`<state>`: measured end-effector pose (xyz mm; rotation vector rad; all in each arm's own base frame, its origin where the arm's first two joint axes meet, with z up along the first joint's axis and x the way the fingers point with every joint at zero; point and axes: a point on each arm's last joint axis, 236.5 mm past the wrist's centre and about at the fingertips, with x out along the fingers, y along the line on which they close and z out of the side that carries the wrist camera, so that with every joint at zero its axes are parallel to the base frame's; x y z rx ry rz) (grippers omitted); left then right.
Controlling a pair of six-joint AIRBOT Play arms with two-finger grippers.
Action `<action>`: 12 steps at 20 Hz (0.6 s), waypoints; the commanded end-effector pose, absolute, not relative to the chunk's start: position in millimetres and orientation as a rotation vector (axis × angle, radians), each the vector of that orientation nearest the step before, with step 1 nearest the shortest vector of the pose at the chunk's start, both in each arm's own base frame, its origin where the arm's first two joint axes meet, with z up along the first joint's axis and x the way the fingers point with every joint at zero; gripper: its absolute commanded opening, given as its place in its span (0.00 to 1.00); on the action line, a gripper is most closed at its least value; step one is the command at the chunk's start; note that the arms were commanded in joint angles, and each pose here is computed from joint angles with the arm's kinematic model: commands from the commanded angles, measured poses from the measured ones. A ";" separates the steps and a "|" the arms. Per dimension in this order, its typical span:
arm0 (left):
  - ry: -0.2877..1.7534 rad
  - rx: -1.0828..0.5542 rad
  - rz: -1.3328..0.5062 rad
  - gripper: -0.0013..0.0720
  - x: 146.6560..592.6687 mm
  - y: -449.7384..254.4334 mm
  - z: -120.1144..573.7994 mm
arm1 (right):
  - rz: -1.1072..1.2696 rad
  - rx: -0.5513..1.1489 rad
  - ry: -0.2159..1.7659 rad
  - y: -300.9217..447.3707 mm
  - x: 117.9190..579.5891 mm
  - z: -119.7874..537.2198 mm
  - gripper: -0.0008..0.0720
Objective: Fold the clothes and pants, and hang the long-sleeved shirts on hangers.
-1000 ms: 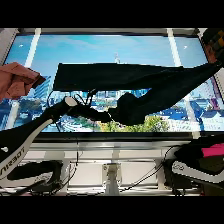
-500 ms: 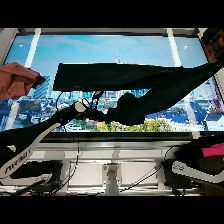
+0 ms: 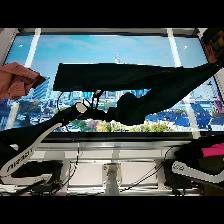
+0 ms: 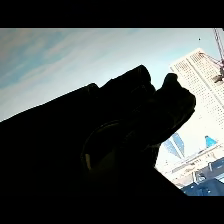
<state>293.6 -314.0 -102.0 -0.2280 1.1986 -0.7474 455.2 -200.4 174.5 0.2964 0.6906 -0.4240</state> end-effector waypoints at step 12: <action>1.143 -0.281 -0.746 0.26 296.9 -354.6 -95.2 | -0.421 0.304 0.714 -197.5 451.8 171.0 0.06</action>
